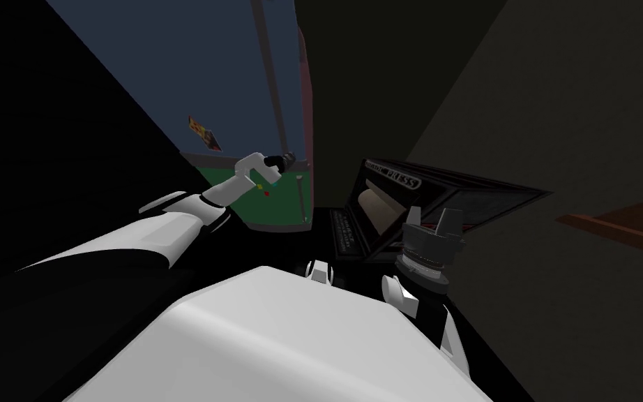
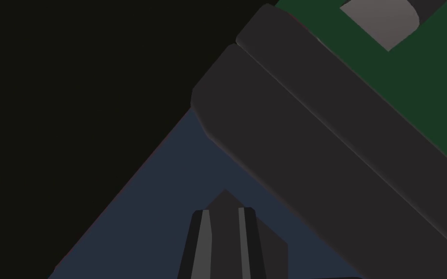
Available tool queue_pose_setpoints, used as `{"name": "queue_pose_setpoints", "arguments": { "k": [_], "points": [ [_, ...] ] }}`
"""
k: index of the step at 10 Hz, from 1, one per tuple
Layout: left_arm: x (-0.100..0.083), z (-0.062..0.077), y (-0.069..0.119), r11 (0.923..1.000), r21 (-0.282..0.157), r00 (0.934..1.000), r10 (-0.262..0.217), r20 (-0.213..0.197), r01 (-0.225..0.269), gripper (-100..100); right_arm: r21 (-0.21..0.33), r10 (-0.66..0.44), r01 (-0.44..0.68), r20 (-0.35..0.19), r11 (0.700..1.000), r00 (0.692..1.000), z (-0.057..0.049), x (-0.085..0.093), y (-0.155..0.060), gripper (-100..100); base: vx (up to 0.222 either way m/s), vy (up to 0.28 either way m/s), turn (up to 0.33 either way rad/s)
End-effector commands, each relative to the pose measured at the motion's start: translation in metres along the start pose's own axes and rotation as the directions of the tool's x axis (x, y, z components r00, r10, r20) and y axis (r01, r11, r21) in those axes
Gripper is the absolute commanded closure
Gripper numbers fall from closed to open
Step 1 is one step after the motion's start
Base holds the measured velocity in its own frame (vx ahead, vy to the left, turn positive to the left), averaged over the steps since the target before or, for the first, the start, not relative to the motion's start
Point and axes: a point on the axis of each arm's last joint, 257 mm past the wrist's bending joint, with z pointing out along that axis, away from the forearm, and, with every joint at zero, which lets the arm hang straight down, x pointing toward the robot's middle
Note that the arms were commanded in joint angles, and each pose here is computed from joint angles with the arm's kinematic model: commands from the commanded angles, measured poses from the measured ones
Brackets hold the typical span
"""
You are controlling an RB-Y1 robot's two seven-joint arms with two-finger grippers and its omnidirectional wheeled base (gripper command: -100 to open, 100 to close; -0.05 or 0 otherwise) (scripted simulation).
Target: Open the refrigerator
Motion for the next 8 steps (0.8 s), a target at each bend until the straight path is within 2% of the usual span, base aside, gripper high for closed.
{"name": "queue_pose_setpoints", "arguments": {
  "k": [1,2,4,5,7,8],
  "points": [
    [0.012,-0.012,-0.029,0.9984,0.056,0.9994,0.004,-0.035,-0.002,100,0.000,0.000,0.000,0.000,1.000,1.000,0.000,0.000,0.000,0,-0.267,0.191,0.038],
    [0.014,-0.013,-0.033,0.9979,0.065,0.9992,0.006,-0.038,-0.003,100,0.000,0.000,0.000,0.000,1.000,1.000,0.000,0.000,0.000,0,-0.186,0.141,-0.019],
    [0.037,-0.027,-0.059,0.9926,0.121,0.9954,0.014,-0.094,-0.003,100,0.000,0.000,0.000,0.000,1.000,1.000,0.000,0.000,0.000,0,-0.243,0.173,0.028],
    [0.037,-0.027,-0.059,0.9926,0.121,0.9954,0.014,-0.094,-0.003,100,0.000,0.000,0.000,0.000,1.000,1.000,0.000,0.000,0.000,0,-0.209,0.147,-0.010],
    [0.060,-0.041,-0.081,0.9859,0.167,0.9884,0.024,-0.150,0.001,100,0.000,0.000,0.000,0.000,1.000,1.000,0.000,0.000,0.000,0,-0.216,0.189,0.032],
    [0.062,-0.043,-0.083,0.9848,0.174,0.9880,0.026,-0.152,0.000,100,0.000,0.000,0.000,0.000,1.000,1.000,0.000,0.000,0.000,0,-0.178,0.168,-0.008]
  ]
}}
